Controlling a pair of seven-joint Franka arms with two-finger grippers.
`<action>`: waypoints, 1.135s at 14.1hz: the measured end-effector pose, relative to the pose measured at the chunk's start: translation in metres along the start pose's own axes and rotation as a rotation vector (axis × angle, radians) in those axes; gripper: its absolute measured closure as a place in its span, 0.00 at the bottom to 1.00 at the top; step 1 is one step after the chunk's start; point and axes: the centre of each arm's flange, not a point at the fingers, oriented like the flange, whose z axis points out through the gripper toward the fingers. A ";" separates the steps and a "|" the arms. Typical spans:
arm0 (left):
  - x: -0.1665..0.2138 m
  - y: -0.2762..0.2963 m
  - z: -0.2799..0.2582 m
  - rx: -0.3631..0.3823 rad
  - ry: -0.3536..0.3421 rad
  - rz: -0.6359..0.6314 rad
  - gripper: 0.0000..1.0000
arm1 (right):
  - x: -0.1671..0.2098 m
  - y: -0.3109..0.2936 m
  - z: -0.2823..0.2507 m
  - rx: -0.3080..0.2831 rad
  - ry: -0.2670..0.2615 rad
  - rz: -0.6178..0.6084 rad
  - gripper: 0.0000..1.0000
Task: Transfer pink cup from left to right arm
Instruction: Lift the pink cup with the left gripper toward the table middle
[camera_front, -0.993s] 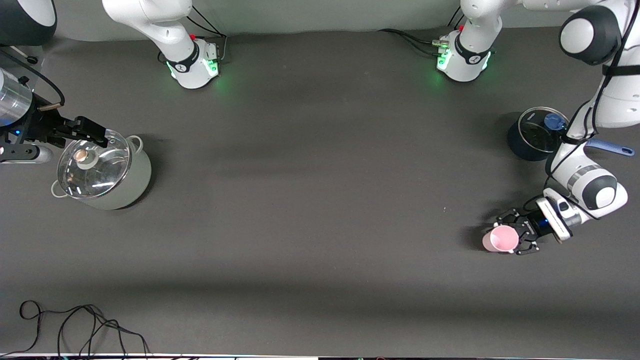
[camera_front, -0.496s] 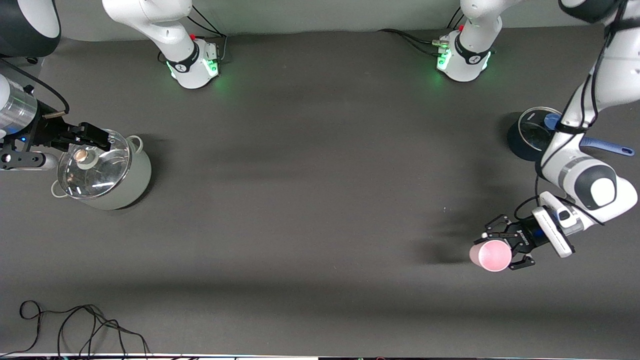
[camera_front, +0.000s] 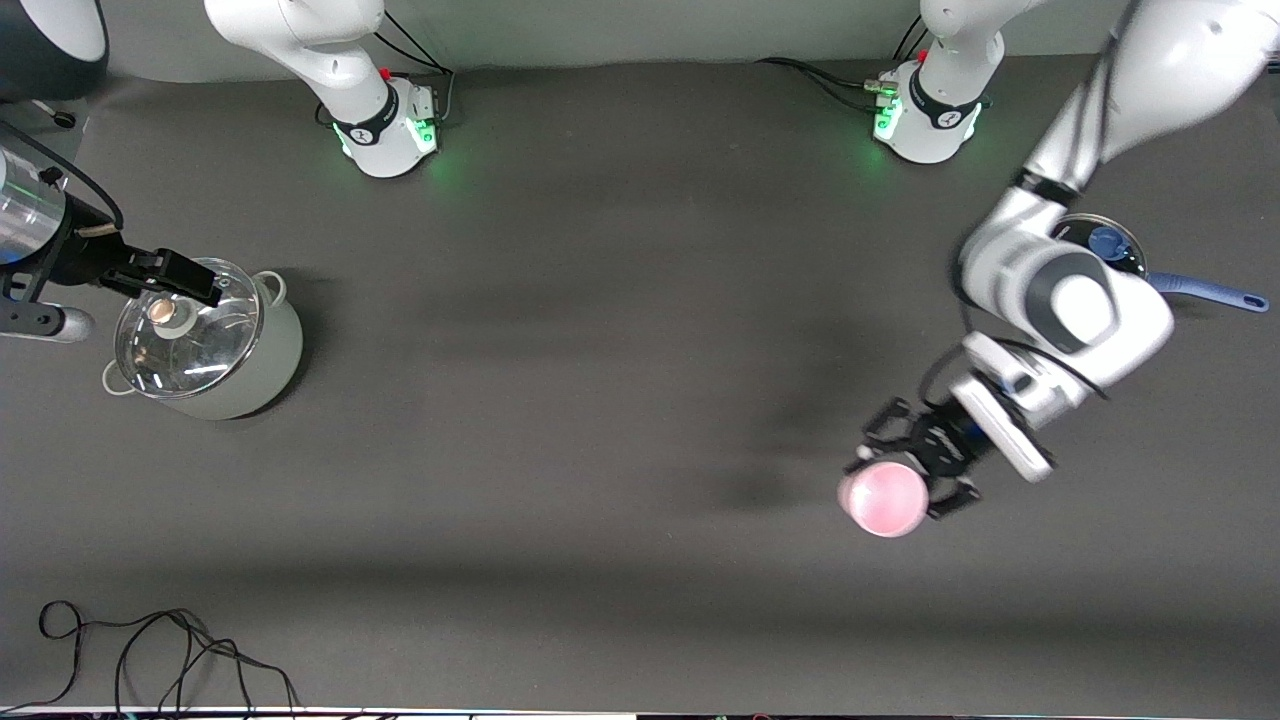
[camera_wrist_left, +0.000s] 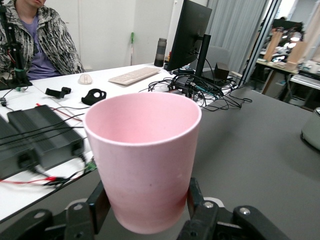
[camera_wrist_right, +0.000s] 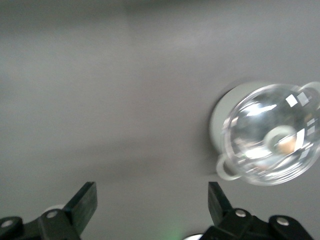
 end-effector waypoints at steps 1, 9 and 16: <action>0.012 0.032 0.006 0.027 -0.013 -0.007 0.34 | -0.003 -0.007 -0.006 0.040 -0.005 0.067 0.01; 0.062 0.192 0.015 0.091 -0.081 0.003 0.34 | -0.061 -0.132 -0.038 0.159 -0.054 0.487 0.01; 0.075 0.260 0.013 0.112 -0.098 -0.005 0.34 | -0.109 -0.274 -0.039 0.331 -0.030 0.796 0.01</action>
